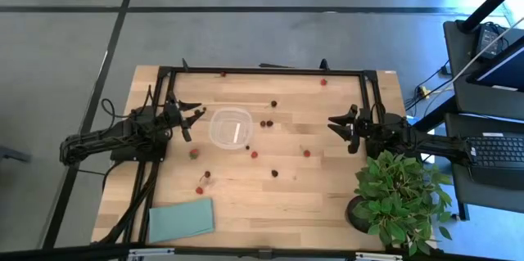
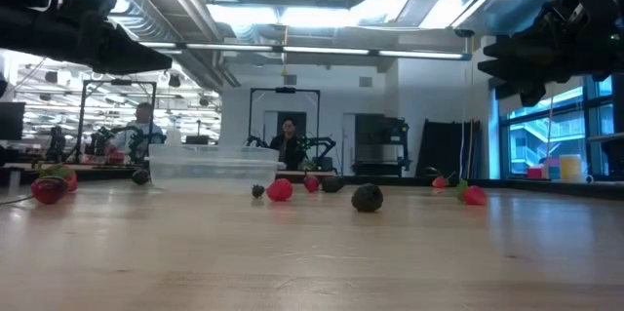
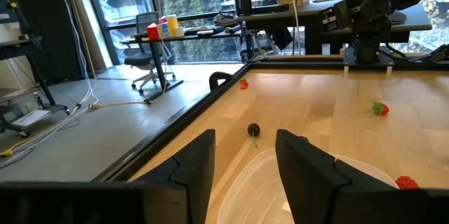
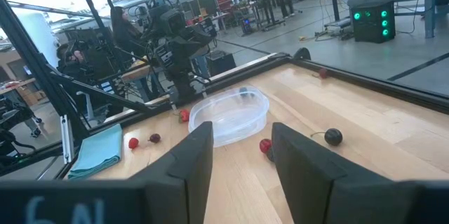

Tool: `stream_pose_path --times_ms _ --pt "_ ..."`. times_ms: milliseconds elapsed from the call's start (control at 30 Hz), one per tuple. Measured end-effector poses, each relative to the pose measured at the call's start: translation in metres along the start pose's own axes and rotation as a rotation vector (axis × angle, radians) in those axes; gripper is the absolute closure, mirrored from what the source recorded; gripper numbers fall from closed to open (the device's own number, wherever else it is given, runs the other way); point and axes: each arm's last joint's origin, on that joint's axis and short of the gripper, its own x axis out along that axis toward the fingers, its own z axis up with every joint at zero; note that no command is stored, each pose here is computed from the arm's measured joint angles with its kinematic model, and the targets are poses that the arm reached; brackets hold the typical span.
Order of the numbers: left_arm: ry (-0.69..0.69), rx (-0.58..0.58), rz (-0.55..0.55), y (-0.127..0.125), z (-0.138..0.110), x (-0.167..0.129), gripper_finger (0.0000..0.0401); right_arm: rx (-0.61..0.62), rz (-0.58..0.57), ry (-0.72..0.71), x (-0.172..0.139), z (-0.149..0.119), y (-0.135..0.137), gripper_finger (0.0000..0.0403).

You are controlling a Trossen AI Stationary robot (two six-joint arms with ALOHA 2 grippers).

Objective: Pick and placing Produce into tupperware

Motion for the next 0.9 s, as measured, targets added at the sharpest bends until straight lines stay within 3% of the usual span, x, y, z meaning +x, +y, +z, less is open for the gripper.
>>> stream_pose_path --times_ms 900 --pt "0.000 0.000 0.000 0.0000 0.0000 0.0000 0.0257 0.001 0.002 -0.011 0.0000 0.0010 0.0003 0.0253"
